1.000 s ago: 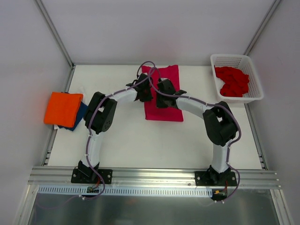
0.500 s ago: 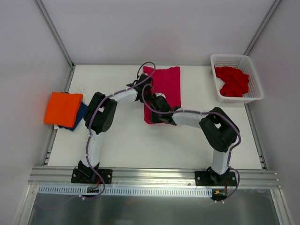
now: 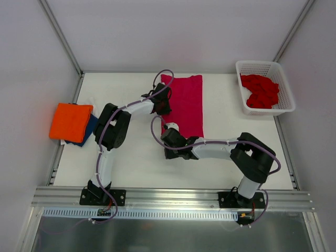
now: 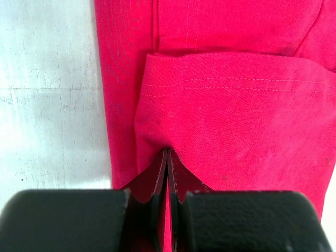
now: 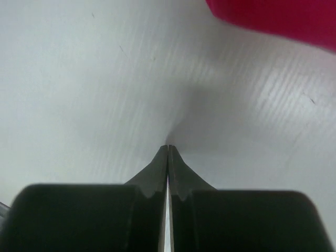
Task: Fold and stack the t-shirts
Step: Fold the tshirt
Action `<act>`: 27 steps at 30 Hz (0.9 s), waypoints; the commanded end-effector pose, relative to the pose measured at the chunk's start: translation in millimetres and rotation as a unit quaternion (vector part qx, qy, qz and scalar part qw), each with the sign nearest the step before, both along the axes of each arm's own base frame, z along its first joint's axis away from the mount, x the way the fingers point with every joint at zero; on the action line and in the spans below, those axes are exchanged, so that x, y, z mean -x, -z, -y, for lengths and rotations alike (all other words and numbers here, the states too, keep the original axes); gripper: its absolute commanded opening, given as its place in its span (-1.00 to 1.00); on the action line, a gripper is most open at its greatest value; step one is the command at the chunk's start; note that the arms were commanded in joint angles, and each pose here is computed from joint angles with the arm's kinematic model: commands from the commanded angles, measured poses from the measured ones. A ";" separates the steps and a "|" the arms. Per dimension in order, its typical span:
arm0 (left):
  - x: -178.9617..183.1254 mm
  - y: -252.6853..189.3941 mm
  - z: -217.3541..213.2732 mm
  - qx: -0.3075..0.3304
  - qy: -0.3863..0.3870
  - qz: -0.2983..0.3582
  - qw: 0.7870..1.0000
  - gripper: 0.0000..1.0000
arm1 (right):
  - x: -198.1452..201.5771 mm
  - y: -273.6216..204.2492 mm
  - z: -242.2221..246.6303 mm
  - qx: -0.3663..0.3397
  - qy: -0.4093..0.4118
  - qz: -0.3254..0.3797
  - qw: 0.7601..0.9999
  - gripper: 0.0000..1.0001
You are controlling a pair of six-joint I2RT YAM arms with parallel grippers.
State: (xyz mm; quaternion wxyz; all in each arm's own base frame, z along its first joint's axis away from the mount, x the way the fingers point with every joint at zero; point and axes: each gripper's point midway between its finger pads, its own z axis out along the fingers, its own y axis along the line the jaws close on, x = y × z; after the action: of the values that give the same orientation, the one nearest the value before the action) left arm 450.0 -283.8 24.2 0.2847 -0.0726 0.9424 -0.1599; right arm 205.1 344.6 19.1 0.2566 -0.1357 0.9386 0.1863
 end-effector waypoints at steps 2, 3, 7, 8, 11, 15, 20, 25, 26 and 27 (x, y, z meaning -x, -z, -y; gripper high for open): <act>11.1 3.3 -17.2 -0.020 -0.006 -0.019 1.000 -1.00 | -5.1 -30.6 24.7 0.033 0.034 0.047 0.998 -0.99; 12.6 2.7 -16.6 -0.019 -0.004 -0.020 1.000 -1.00 | -13.3 -38.7 34.6 0.055 0.049 0.068 0.995 -0.99; 16.3 -13.4 -25.1 -0.029 -0.016 -0.001 0.999 -1.00 | -35.0 -65.4 55.5 0.084 0.071 0.108 0.988 -0.99; 17.6 -16.5 -27.1 -0.034 -0.017 0.004 0.999 -1.00 | -39.0 -66.3 60.0 0.084 0.075 0.107 0.988 -0.99; 23.8 -37.4 -33.5 -0.047 -0.019 0.030 0.998 -1.00 | -56.2 -66.8 80.6 0.083 0.104 0.100 0.986 -0.89; 47.4 -66.9 -51.5 -0.066 -0.033 0.062 0.995 -1.00 | -74.3 -50.6 108.5 0.069 0.138 0.072 0.985 -0.50; 79.1 -85.3 -66.1 -0.083 -0.048 0.089 0.991 -0.50 | -90.2 -30.4 138.0 0.040 0.174 0.037 0.983 0.17; 108.6 -71.9 -69.4 -0.061 -0.037 0.059 0.996 0.07 | -100.3 -30.7 149.8 0.032 0.188 0.036 0.981 0.22; 111.3 -68.8 -68.7 -0.058 -0.033 0.055 0.996 0.07 | -101.0 -31.4 150.1 0.029 0.188 0.035 0.981 0.22; 115.9 -60.8 -66.9 -0.054 -0.026 0.045 0.997 0.07 | -102.7 -33.1 151.8 0.027 0.190 0.037 0.981 0.22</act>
State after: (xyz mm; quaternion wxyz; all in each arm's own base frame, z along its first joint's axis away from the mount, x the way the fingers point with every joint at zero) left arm 348.7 -221.9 104.2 0.3619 -0.0732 0.9234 -0.1053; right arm 298.3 184.7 35.0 0.2956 0.0350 0.9522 0.0695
